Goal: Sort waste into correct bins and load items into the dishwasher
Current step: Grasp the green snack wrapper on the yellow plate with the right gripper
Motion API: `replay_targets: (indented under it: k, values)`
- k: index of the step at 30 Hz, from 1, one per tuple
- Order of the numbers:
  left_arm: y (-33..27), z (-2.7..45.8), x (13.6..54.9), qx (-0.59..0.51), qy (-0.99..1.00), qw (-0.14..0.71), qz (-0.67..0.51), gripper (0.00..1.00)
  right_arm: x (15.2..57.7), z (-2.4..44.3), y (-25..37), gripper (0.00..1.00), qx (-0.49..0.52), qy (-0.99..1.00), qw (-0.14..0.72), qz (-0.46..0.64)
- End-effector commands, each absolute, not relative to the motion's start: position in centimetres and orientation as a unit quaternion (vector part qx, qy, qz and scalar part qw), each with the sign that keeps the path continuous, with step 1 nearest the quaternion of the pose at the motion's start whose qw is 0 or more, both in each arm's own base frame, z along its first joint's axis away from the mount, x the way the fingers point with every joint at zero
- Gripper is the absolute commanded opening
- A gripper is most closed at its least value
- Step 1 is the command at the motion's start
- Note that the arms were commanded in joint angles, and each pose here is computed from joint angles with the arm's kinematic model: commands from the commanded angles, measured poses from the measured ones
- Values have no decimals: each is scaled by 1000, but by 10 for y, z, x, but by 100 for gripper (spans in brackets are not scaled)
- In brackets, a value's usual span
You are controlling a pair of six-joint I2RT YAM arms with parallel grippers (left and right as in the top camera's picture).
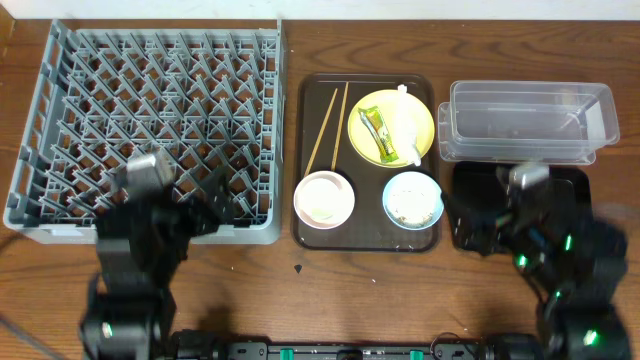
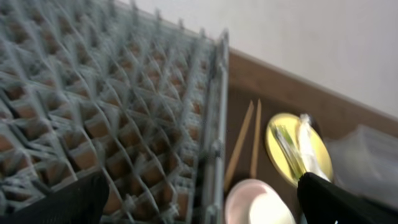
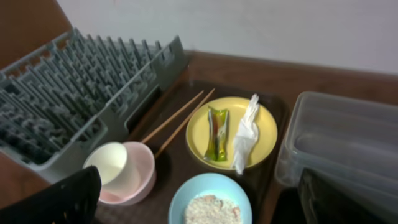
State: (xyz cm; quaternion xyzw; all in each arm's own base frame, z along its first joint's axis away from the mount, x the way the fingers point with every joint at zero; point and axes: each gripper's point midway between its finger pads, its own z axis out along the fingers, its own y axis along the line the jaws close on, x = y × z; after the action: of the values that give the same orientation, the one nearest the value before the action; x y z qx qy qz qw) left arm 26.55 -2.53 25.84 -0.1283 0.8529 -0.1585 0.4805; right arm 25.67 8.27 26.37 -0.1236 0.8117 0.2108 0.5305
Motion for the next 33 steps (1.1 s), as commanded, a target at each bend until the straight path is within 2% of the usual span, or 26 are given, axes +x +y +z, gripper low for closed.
replay_targets:
  k: [1, 5, 7, 12, 14, 21, 28, 33]
  values:
    - [-50, 278, 276, -100, 869, 432, -219, 98, 282, 279, 86, 99, -104, 846, 470, 230]
    - [-57, 285, 281, -97, 883, 395, -233, 98, 304, 287, 96, 99, -93, 868, 406, 270]
    - [-57, 286, 282, -96, 882, 397, -234, 98, 302, 278, 107, 99, -88, 877, 358, 309]
    - [-67, 292, 275, -75, 878, 396, -258, 98, 325, 275, 126, 99, -97, 863, 341, 360]
    - [-67, 295, 273, -55, 878, 405, -251, 98, 333, 264, 135, 99, -98, 884, 313, 333]
    - [-68, 302, 264, -56, 883, 395, -248, 98, 379, 227, 156, 99, -121, 949, 270, 111]
    - [-72, 303, 242, -55, 889, 373, -260, 98, 405, 179, 184, 99, -141, 958, 231, 95]
    - [-76, 317, 225, -42, 876, 397, -271, 98, 436, 130, 186, 74, -117, 965, 223, 67]
